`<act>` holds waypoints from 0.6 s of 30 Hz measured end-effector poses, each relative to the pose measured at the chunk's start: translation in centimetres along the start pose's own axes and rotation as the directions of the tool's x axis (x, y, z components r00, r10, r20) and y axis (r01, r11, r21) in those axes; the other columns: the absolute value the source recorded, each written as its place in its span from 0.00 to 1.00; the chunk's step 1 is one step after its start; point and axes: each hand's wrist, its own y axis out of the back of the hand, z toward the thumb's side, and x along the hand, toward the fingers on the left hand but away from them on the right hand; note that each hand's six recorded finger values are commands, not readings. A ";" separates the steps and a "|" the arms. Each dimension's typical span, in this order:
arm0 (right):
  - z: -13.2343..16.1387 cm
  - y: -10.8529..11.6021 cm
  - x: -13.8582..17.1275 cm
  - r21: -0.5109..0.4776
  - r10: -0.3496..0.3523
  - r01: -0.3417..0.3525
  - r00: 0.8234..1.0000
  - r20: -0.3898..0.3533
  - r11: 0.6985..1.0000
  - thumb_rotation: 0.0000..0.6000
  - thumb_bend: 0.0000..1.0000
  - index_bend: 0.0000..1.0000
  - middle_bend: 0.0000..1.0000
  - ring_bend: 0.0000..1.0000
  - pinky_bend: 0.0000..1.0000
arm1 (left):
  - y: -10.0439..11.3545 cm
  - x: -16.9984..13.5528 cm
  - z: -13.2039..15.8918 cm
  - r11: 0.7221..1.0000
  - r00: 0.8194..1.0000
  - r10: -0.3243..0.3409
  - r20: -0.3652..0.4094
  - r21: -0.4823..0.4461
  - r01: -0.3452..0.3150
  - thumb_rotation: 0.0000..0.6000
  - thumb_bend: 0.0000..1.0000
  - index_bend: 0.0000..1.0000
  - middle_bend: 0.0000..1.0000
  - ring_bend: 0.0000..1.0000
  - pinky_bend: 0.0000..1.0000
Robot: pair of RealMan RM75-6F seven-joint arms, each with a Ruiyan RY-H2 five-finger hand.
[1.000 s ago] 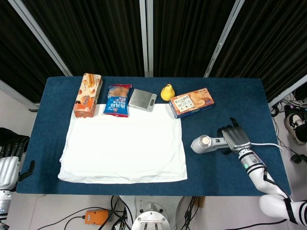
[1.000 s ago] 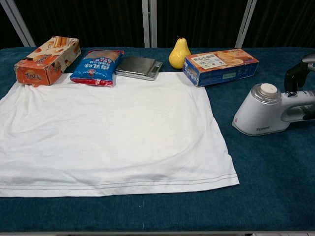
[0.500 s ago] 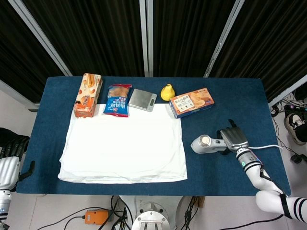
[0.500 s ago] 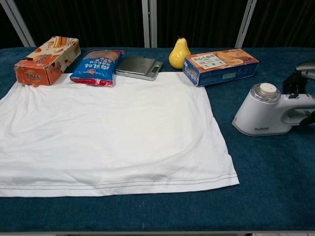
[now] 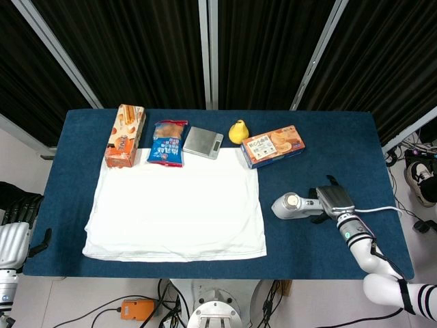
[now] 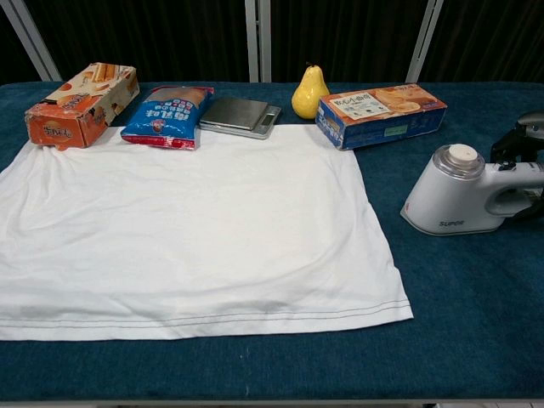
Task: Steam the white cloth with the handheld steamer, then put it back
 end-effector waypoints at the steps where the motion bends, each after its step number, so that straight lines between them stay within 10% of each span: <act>1: -0.1 0.0 0.1 -0.013 0.001 -0.001 1.000 0.002 1.000 1.00 0.00 0.60 0.58 0.57 0.00 | 0.0 0.0 0.0 1.000 1.000 0.000 0.000 -0.001 0.000 1.00 0.38 0.08 0.08 0.00 0.00; 18: -0.5 -2.0 0.8 -0.148 0.078 -0.076 0.997 0.004 0.986 1.00 0.00 0.62 0.60 0.60 0.00 | -0.3 0.3 0.2 1.000 1.000 -0.007 0.005 -0.005 0.007 1.00 0.37 0.08 0.08 0.00 0.00</act>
